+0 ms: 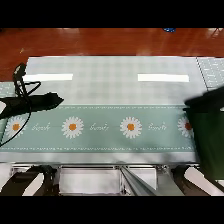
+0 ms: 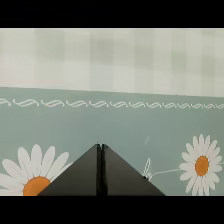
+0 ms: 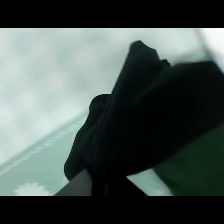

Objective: Fold the shirts.

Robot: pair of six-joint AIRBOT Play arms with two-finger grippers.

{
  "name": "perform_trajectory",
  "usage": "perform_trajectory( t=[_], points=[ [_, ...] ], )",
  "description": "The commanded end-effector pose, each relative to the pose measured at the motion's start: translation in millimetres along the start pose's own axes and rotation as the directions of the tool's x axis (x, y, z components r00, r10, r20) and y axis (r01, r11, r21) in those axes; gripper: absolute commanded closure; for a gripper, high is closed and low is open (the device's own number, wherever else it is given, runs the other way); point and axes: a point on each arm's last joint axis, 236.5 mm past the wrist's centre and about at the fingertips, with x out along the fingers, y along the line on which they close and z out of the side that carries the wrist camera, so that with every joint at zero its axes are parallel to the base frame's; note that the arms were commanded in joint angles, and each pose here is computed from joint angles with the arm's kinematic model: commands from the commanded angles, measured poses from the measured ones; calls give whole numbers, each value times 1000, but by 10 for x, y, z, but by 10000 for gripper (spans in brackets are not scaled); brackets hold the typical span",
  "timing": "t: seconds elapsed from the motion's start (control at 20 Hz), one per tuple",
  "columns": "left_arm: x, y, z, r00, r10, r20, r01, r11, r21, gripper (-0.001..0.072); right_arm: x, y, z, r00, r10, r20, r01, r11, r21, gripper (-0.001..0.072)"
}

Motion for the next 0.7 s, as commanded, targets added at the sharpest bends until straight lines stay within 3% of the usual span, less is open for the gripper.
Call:
perform_trajectory(
  t=[0.0,0.1,0.3,0.35,0.4,0.55,0.65],
  points=[
    [0,4,52,1000,2,22,-2,1000,9,687,-203,-1032,-576,953,-294,-70,302,937,174,695],
    [-1,8,87,999,4,37,-4,1000,9,687,-262,-1528,-958,895,-419,-152,445,856,265,694],
    [-2,11,116,999,5,49,-6,1000,16,687,55,-1791,-1646,851,-398,-342,508,790,344,690],
    [1,4,112,999,4,48,-5,1000,19,687,128,-1851,-1783,826,-404,-393,539,770,341,561],
    [8,6,111,999,5,47,-5,1000,18,687,199,-1863,-1868,815,-394,-425,547,764,343,326],
    [64,86,395,988,27,149,-30,999,22,687,350,-1898,-1673,847,-388,-364,512,779,362,304],
    [14,63,815,976,31,215,-44,997,56,688,493,-1680,-1251,928,-284,-241,363,835,414,332]
  ],
)
